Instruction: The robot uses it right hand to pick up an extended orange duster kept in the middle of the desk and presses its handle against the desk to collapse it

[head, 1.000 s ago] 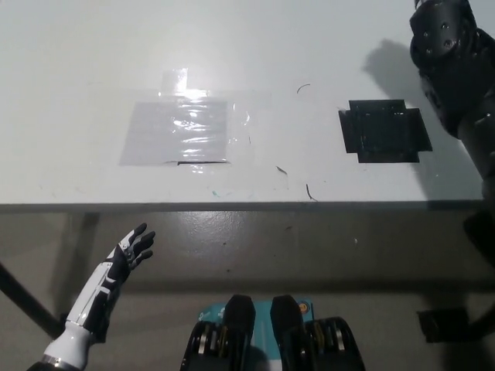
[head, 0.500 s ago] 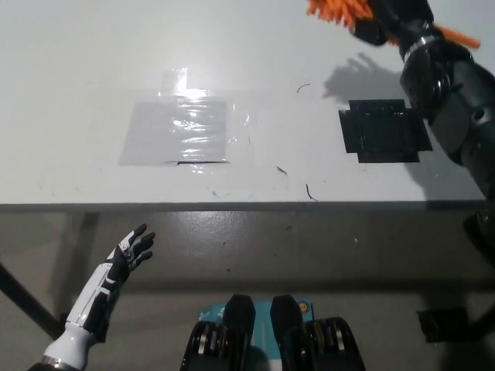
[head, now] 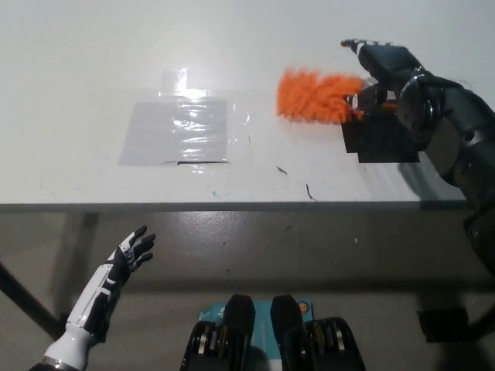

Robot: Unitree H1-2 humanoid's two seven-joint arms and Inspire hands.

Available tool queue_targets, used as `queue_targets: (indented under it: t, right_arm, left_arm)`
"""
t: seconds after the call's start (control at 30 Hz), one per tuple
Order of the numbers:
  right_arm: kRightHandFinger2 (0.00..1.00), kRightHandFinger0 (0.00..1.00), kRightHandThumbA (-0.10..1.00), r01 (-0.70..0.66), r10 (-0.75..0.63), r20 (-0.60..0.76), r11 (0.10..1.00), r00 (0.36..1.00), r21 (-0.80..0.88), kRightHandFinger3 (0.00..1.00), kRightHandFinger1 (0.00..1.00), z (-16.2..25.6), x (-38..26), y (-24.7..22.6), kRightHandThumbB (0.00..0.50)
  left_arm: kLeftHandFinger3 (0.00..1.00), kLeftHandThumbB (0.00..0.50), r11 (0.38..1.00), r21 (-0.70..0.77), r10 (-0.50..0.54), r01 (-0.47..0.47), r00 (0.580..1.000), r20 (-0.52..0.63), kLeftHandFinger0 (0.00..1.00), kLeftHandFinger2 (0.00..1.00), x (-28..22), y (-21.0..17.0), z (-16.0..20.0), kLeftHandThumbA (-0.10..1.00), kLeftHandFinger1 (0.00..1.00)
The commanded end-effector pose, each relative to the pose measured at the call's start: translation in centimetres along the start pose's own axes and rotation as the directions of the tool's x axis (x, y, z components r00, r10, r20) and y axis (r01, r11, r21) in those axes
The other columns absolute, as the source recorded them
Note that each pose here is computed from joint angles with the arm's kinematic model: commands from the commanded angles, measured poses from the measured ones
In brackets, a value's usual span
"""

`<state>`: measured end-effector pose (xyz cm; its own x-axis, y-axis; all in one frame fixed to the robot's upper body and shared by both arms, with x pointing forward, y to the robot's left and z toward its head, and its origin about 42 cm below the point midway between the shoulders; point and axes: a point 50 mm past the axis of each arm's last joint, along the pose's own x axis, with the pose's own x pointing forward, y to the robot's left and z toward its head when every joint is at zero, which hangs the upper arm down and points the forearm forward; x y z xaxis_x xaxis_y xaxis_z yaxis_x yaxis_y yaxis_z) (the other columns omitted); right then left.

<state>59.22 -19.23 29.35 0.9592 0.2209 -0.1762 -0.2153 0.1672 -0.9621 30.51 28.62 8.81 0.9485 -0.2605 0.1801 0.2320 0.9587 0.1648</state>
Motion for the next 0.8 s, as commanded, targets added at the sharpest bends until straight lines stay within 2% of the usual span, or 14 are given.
queue_targets:
  t: [0.0, 0.17, 0.2, 0.27, 0.33, 0.37, 0.4, 0.43, 0.47, 0.53, 0.57, 0.63, 0.67, 0.77]
  right_arm:
    - [1.0, 1.0, 0.7, -0.15, 0.151, -0.072, 0.988, 0.986, 0.02, 1.0, 1.0, 2.1, -0.2, -9.2, 0.5]
    - [1.0, 1.0, 0.65, -0.161, 0.166, -0.049, 0.983, 0.985, 0.087, 1.0, 1.0, 2.1, -0.3, -9.8, 0.5]
    - [1.0, 1.0, 0.73, -0.182, 0.176, 0.047, 0.96, 0.983, 0.213, 1.0, 1.0, 2.1, -1.2, -13.5, 0.5]
    - [1.0, 1.0, 0.61, -0.211, 0.159, 0.156, 0.884, 0.975, 0.417, 1.0, 1.0, 2.2, -2.1, -16.3, 0.5]
    - [1.0, 1.0, 0.6, -0.212, 0.135, 0.198, 0.868, 0.971, 0.449, 1.0, 1.0, 2.2, -2.5, -17.6, 0.5]
    - [1.0, 1.0, 0.66, -0.186, 0.018, 0.325, 0.848, 0.946, 0.496, 1.0, 1.0, 2.2, -3.8, -20.6, 0.362]
    - [1.0, 1.0, 0.67, -0.177, -0.018, 0.36, 0.846, 0.933, 0.502, 1.0, 1.0, 2.1, -4.2, -21.5, 0.358]
    - [1.0, 1.0, 0.83, -0.145, -0.159, 0.444, 0.804, 0.882, 0.577, 1.0, 1.0, 2.0, -6.3, -24.9, 0.41]
    - [1.0, 1.0, 0.9, -0.102, -0.234, 0.464, 0.8, 0.855, 0.591, 1.0, 1.0, 1.9, -7.4, -26.2, 0.482]
    - [1.0, 1.0, 0.96, 0.003, -0.382, 0.486, 0.789, 0.786, 0.615, 1.0, 1.0, 1.4, -10.4, -28.0, 0.449]
    - [1.0, 1.0, 1.0, 0.078, -0.462, 0.515, 0.794, 0.722, 0.603, 1.0, 1.0, 1.8, -13.4, -29.0, 0.449]
    - [1.0, 1.0, 1.0, 0.139, -0.53, 0.557, 0.792, 0.64, 0.594, 1.0, 1.0, 2.5, -17.0, -29.1, 0.42]
    - [1.0, 1.0, 1.0, 0.193, -0.567, 0.578, 0.791, 0.587, 0.58, 1.0, 1.0, 2.8, -18.9, -28.8, 0.461]
    - [1.0, 1.0, 1.0, 0.278, -0.666, 0.611, 0.74, 0.427, 0.612, 1.0, 1.0, 3.0, -25.2, -25.8, 0.45]
  left_arm:
    - [1.0, 0.349, 0.999, 0.031, -0.009, 0.007, 0.998, 0.07, 1.0, 1.0, 0.9, 1.4, 1.8, 1.0, 1.0]
    - [1.0, 0.35, 0.999, 0.036, -0.012, 0.009, 0.997, 0.072, 1.0, 1.0, 1.0, 1.5, 1.8, 1.0, 1.0]
    - [1.0, 0.356, 1.0, 0.026, -0.013, 0.011, 0.997, 0.073, 1.0, 1.0, 1.2, 1.6, 1.9, 1.0, 1.0]
    - [1.0, 0.358, 1.0, 0.027, -0.011, 0.009, 0.997, 0.075, 1.0, 1.0, 1.3, 1.6, 1.9, 1.0, 1.0]
    - [1.0, 0.361, 1.0, 0.028, -0.01, 0.008, 0.997, 0.074, 1.0, 1.0, 1.3, 1.6, 1.9, 1.0, 1.0]
    - [1.0, 0.358, 1.0, 0.021, -0.013, 0.011, 0.997, 0.077, 1.0, 1.0, 1.5, 1.6, 2.0, 1.0, 1.0]
    - [1.0, 0.358, 1.0, 0.017, -0.014, 0.013, 0.997, 0.078, 1.0, 1.0, 1.5, 1.6, 2.0, 1.0, 1.0]
    - [1.0, 0.364, 0.999, 0.031, -0.011, 0.008, 0.996, 0.084, 1.0, 1.0, 1.7, 1.6, 2.0, 1.0, 1.0]
    - [1.0, 0.368, 0.999, 0.035, -0.012, 0.009, 0.996, 0.084, 1.0, 1.0, 1.8, 1.5, 2.0, 1.0, 1.0]
    - [1.0, 0.379, 1.0, 0.024, -0.019, 0.017, 0.996, 0.082, 1.0, 1.0, 1.9, 1.5, 2.0, 1.0, 1.0]
    - [1.0, 0.375, 0.999, 0.027, -0.02, 0.018, 0.996, 0.087, 1.0, 1.0, 2.1, 1.5, 2.1, 1.0, 1.0]
    - [1.0, 0.375, 1.0, 0.027, -0.017, 0.015, 0.996, 0.091, 1.0, 1.0, 2.1, 1.5, 2.2, 1.0, 1.0]
    - [1.0, 0.379, 1.0, 0.028, -0.016, 0.014, 0.996, 0.091, 1.0, 1.0, 2.1, 1.5, 2.3, 1.0, 1.0]
    - [1.0, 0.383, 0.999, 0.034, -0.018, 0.015, 0.995, 0.097, 1.0, 1.0, 2.0, 1.5, 2.4, 1.0, 1.0]
